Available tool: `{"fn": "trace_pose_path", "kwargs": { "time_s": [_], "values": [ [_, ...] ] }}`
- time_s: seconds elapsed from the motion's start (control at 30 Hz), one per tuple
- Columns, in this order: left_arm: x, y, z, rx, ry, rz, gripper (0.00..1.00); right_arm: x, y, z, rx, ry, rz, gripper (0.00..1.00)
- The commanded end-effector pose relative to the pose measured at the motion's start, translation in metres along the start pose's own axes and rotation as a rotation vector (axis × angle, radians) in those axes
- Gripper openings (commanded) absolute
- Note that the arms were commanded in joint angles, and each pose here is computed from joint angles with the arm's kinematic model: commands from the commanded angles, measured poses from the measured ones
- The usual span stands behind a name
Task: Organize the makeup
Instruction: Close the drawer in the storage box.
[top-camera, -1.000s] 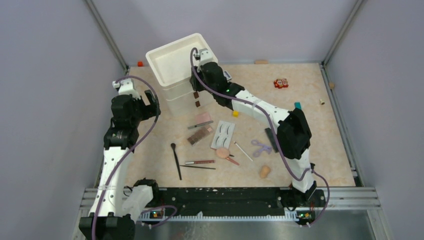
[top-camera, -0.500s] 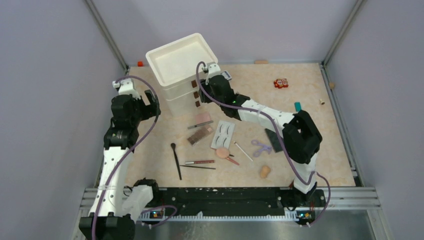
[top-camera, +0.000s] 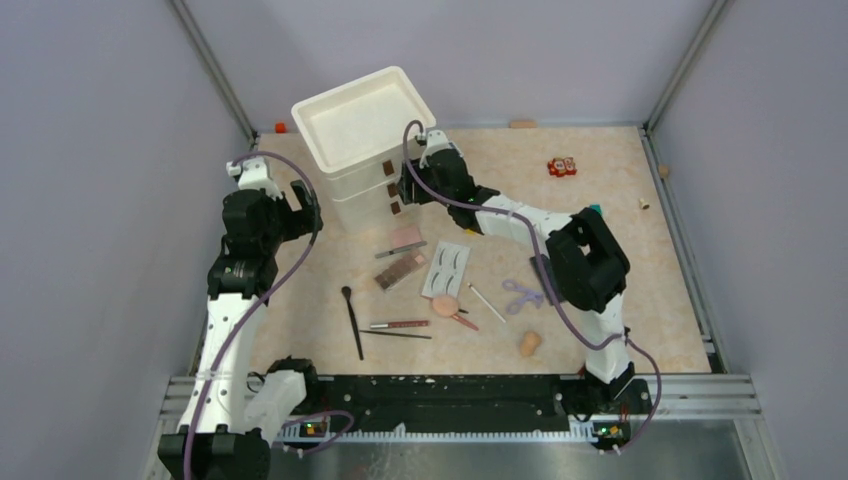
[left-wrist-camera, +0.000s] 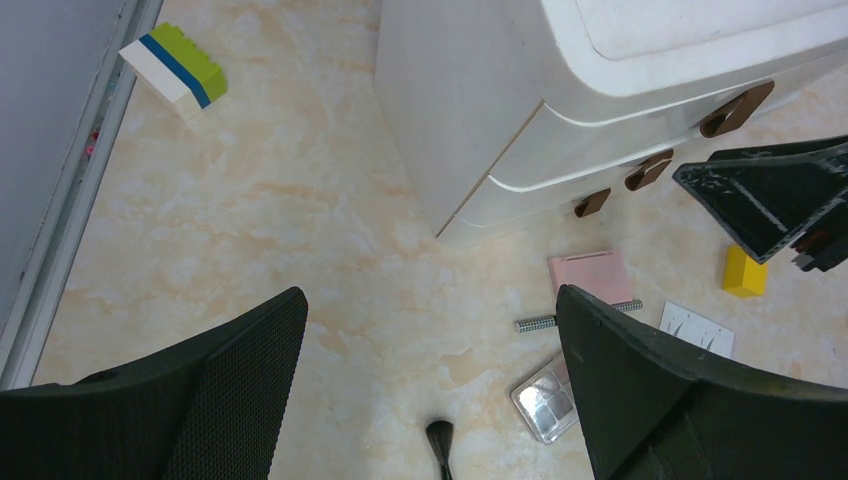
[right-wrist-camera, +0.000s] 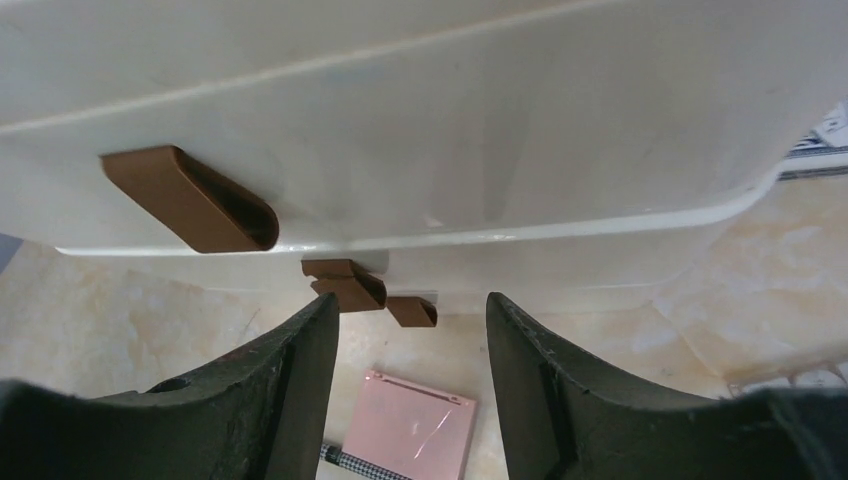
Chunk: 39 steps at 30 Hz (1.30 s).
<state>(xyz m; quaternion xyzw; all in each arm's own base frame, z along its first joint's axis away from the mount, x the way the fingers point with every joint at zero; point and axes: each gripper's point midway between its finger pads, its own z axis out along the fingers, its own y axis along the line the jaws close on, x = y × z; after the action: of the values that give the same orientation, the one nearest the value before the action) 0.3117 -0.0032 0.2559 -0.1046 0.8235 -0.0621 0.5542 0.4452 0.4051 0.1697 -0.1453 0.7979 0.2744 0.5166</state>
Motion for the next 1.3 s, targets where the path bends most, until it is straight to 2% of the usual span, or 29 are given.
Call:
{"fn": "trace_pose_path", "kwargs": {
  "time_s": [0.0,0.3,0.6,0.7,0.8,0.9,1.1,1.27],
  "values": [
    [-0.009,-0.003,0.001,0.018,-0.039,-0.003,0.99,-0.017,0.031,0.008,-0.152,-0.041,0.008,0.56],
    [-0.008,-0.004,0.002,0.024,-0.033,-0.003,0.99,-0.011,0.036,0.025,-0.176,-0.018,0.027,0.55],
    [-0.006,-0.003,0.004,0.018,-0.026,-0.003,0.99,-0.005,0.033,0.039,-0.153,0.000,0.048,0.41],
    [-0.006,-0.003,0.004,0.020,-0.025,-0.003,0.99,-0.005,0.035,0.037,-0.163,-0.001,0.050,0.31],
    [-0.005,-0.003,0.005,0.023,-0.023,-0.003,0.99,-0.005,0.036,0.032,-0.172,-0.001,0.051,0.16],
    [-0.006,-0.004,0.004,0.025,-0.025,-0.003,0.99,-0.003,0.035,0.022,-0.173,-0.001,0.050,0.06],
    [-0.007,-0.003,0.003,0.022,-0.032,-0.003,0.99,0.010,0.033,-0.014,-0.172,-0.011,0.063,0.00],
    [-0.006,-0.004,0.003,0.028,-0.028,-0.003,0.99,0.028,0.029,-0.039,-0.153,0.009,0.059,0.00]
  ]
}}
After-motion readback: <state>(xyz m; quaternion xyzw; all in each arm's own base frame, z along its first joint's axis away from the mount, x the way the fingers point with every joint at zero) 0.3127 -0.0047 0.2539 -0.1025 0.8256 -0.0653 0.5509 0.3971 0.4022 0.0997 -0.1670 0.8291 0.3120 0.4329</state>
